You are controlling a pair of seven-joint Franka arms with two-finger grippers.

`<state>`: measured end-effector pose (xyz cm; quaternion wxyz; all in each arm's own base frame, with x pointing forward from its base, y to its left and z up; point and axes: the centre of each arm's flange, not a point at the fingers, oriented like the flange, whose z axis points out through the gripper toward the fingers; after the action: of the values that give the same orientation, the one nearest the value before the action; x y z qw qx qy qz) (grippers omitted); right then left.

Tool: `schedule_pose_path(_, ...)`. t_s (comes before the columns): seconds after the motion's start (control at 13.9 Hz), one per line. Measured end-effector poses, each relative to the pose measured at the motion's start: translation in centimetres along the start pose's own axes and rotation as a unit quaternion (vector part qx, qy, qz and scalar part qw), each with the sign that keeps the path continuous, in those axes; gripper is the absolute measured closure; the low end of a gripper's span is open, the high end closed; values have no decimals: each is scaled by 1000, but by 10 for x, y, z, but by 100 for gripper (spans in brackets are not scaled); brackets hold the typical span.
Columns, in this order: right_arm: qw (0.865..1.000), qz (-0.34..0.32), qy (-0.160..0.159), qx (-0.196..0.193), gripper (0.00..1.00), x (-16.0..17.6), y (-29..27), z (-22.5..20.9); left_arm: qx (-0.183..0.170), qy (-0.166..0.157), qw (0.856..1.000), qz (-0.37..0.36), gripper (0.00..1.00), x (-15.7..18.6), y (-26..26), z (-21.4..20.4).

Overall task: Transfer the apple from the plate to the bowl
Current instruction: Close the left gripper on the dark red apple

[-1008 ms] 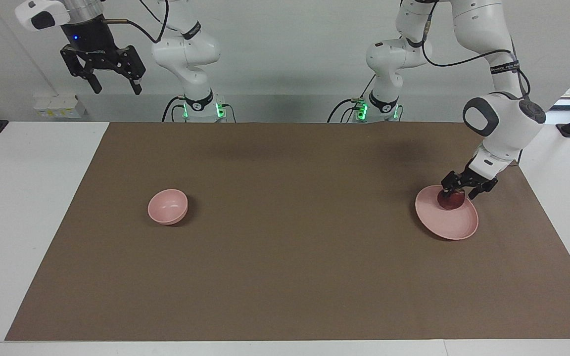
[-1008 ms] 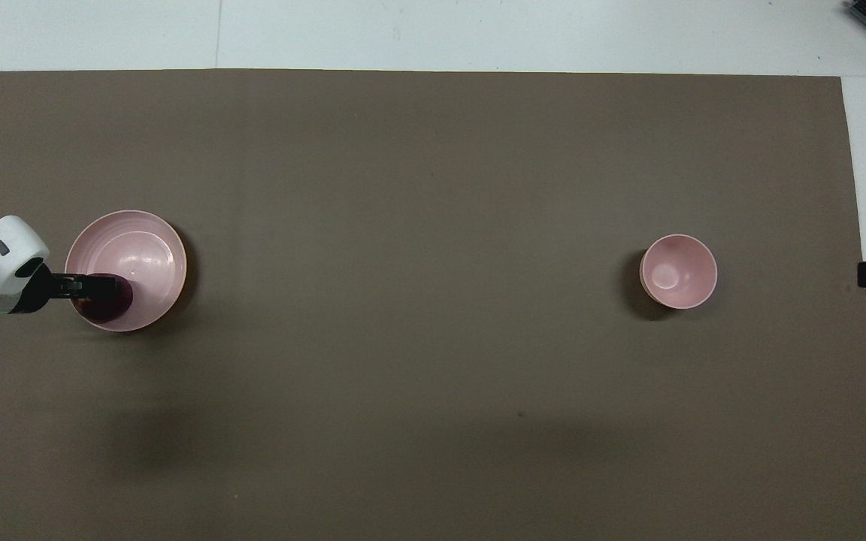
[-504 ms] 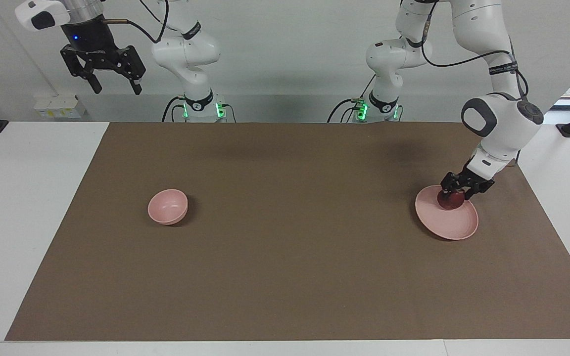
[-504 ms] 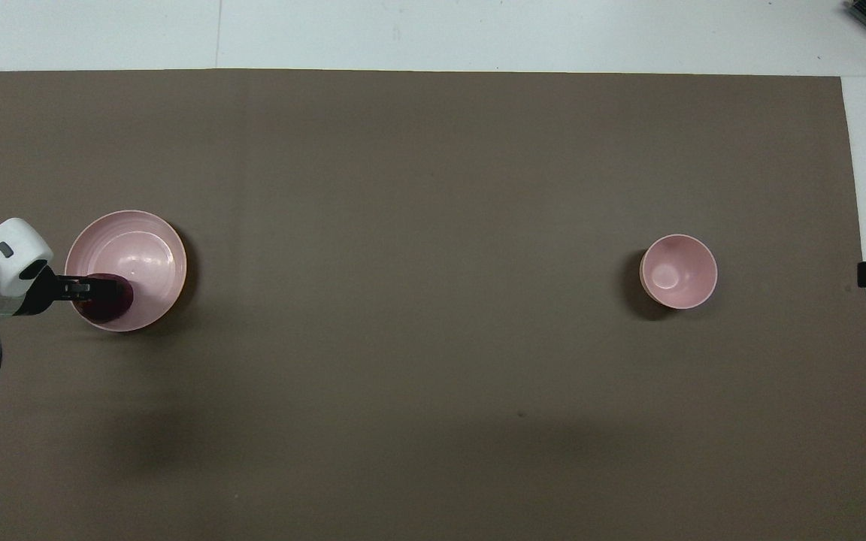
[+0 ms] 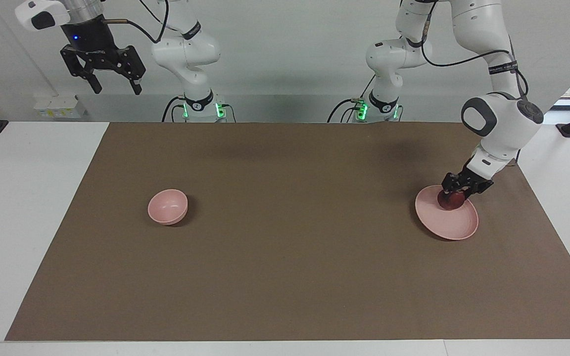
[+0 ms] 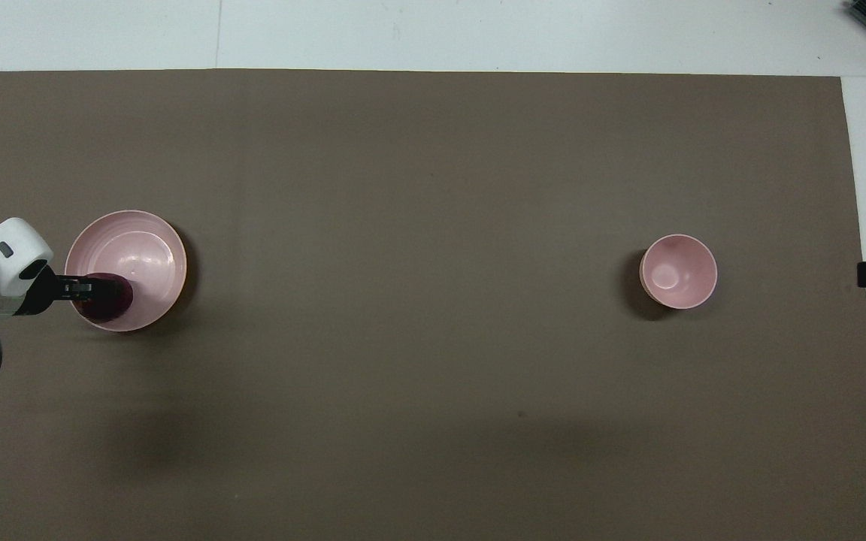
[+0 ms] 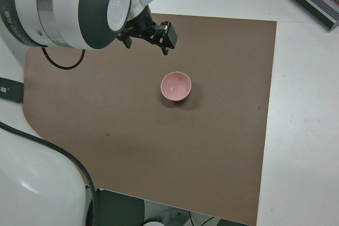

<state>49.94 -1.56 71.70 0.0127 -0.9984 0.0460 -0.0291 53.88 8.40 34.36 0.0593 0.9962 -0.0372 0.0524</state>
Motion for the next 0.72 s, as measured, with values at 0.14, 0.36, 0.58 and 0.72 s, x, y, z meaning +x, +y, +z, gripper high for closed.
schedule_pose_path(0.14, 1000, 0, 0, 0, 0, 0, 0, 0, 0, 0, 1000, 0, 34, 0, 0, 0)
schedule_pose_path(0.36, 1000, 0, 0, 0, 0, 0, 0, 0, 0, 0, 1000, 0, 34, 0, 0, 0)
schedule_pose_path(0.58, 1000, 0, 0, 0, 0, 0, 0, 0, 0, 0, 1000, 1, 34, 0, 1, 0)
schedule_pose_path(0.72, 1000, 0, 0, 0, 0, 0, 0, 0, -2, -4, 1000, 3, 34, 1, 2, 0)
